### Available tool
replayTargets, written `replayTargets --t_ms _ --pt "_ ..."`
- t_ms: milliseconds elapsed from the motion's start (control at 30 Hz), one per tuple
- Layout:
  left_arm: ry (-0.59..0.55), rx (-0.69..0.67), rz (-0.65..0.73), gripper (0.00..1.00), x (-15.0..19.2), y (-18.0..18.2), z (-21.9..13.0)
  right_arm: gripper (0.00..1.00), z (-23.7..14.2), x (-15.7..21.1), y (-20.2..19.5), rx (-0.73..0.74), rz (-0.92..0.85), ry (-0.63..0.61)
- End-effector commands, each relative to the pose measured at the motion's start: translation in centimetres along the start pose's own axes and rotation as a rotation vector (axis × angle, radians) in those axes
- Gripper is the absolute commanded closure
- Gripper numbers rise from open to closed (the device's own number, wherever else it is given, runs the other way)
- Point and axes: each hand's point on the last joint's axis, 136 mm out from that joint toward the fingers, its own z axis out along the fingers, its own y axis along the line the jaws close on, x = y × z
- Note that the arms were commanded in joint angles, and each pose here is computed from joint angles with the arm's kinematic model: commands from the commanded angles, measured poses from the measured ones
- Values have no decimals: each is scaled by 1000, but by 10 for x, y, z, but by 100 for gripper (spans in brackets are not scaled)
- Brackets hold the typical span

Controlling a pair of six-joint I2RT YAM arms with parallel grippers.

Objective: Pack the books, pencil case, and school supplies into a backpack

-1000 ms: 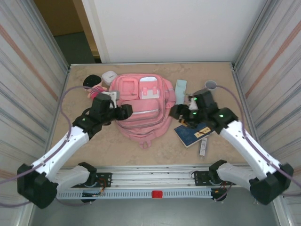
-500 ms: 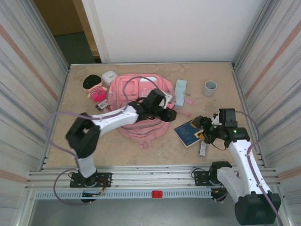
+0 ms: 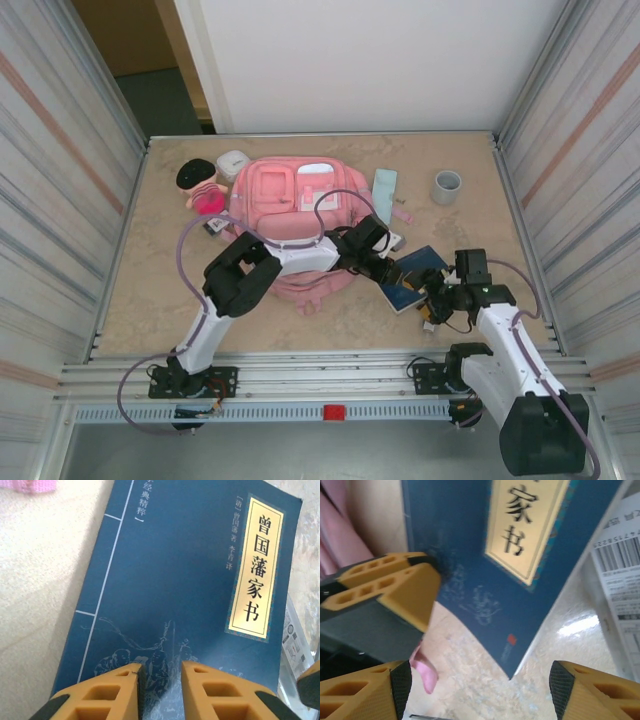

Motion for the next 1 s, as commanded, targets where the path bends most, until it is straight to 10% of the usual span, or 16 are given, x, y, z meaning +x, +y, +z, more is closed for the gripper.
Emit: replayTargets --t_ms 0,367,700,967 --pt "87 -51 -67 75 31 31 17 25 9 -6 4 -45 20 -17" --pt "80 -22 -120 77 34 39 15 25 25 -28 1 -55 31 -111" --pt "71 -48 -156 75 34 41 7 20 4 -48 -32 226 21 -202" --pt "-128 43 -119 50 -33 4 -38 22 1 -55 5 182 -63 -152"
